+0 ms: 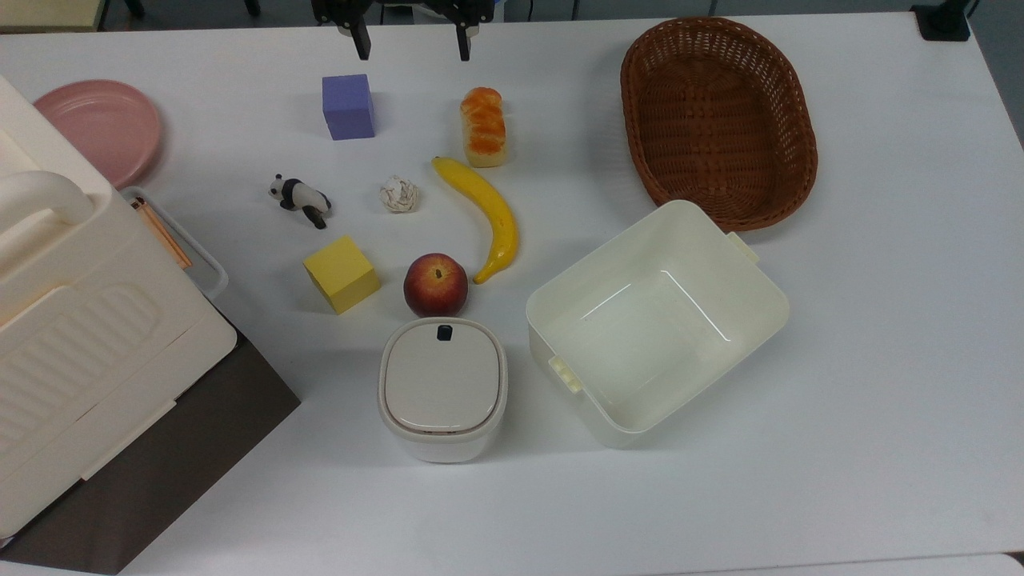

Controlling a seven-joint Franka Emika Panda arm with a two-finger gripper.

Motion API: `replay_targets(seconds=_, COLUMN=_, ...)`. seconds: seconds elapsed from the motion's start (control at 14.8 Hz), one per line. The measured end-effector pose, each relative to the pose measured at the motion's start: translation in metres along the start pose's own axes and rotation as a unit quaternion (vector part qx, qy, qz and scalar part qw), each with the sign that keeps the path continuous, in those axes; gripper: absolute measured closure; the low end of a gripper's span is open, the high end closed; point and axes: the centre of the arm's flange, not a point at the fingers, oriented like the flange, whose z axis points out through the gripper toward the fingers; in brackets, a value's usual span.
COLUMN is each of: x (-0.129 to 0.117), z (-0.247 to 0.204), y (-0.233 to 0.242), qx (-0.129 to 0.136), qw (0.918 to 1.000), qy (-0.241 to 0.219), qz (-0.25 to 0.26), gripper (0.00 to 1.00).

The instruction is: Put the bread in the basket

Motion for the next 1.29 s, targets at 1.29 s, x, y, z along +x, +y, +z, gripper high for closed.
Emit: replay_targets(seconds=1.29, x=0.0001, z=0.0064, y=-0.0005, qx=-0.019, qw=0.9998, qy=-0.006, qz=-0.002, gripper=0.00)
